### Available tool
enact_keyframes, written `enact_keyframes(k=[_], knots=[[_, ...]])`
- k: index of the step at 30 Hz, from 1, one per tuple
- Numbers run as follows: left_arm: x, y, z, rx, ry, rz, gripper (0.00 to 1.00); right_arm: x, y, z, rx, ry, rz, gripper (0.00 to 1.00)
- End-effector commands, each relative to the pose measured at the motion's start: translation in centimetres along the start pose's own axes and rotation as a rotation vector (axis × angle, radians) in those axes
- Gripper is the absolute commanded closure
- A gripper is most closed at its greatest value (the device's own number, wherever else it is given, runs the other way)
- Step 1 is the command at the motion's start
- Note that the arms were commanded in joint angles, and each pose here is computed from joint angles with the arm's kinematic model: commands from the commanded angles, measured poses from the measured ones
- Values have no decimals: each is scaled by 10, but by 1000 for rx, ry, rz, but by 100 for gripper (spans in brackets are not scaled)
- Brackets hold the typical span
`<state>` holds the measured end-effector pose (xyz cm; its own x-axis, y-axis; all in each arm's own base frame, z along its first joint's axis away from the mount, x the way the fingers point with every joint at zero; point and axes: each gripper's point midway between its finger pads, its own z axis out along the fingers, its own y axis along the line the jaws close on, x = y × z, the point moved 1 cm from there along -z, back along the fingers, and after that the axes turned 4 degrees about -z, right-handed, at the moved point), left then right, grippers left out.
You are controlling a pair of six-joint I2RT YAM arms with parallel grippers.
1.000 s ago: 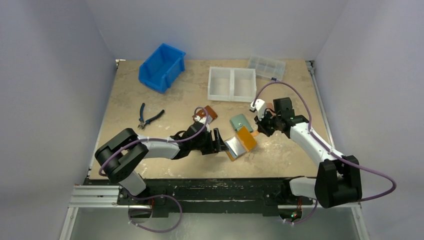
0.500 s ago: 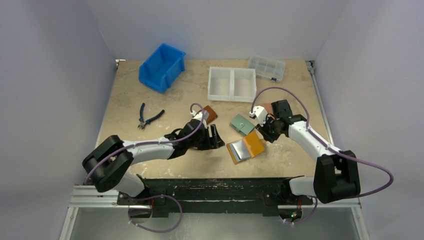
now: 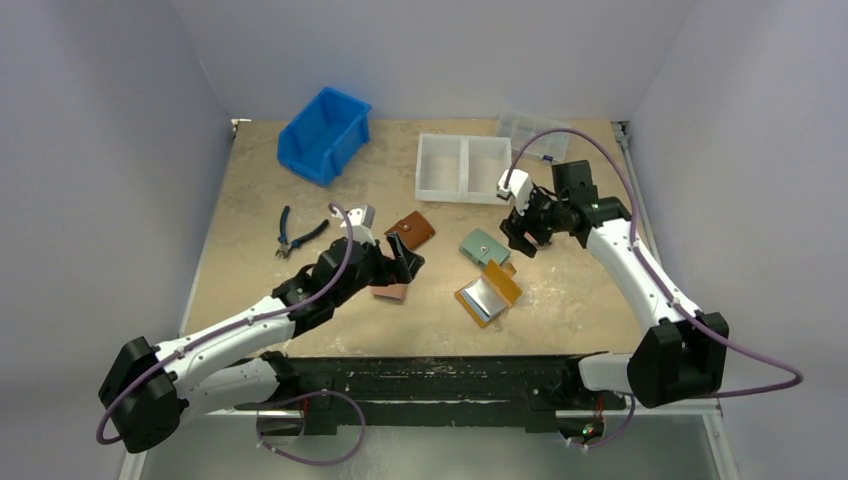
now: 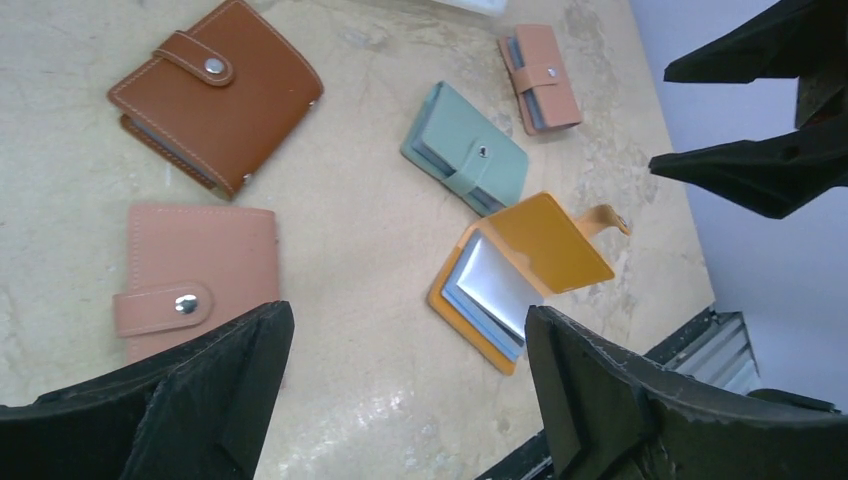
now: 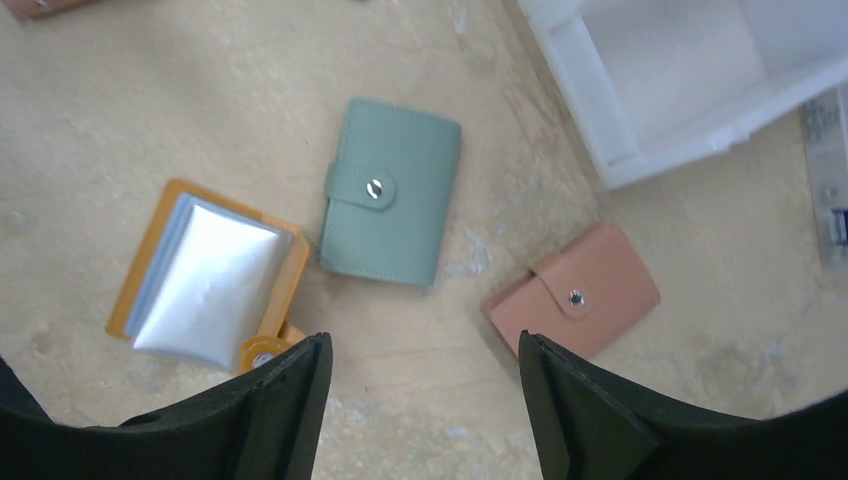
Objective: Take the credit cards out of the card holder
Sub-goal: Open the card holder at the center of the board.
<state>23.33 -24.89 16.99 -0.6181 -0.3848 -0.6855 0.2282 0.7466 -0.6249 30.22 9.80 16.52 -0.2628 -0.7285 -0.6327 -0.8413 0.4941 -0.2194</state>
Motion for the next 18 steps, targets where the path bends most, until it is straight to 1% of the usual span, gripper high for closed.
enact_keyframes(k=[1,3,5,6,7,8,9,10,13,15,18], knots=[[5,15,-5,-29,20,46,7,-31,8,14,-103,-84,-7,24],[10,13,-5,-6,37,39,8,-31,-12,22,-21,-42,70,28],[17,10,-3,29,57,27,9,-29,-23,25,26,-18,92,33],[21,7,-2,57,67,14,11,-30,-21,24,20,-28,85,34],[27,3,-1,93,83,0,16,-31,-15,22,-8,-40,68,35],[36,3,2,120,101,-22,20,-34,-4,20,-60,-66,53,36],[39,-7,4,185,108,-49,24,-37,12,17,-134,-101,22,36],[45,-12,8,225,126,-76,29,-37,32,13,-222,-119,-8,37],[65,-21,23,288,206,-121,48,-38,79,11,-359,-163,-118,36],[74,-30,32,334,250,-137,57,-31,98,16,-406,-165,-148,35],[92,-41,50,369,303,-147,64,-18,97,31,-365,-110,-109,36]])
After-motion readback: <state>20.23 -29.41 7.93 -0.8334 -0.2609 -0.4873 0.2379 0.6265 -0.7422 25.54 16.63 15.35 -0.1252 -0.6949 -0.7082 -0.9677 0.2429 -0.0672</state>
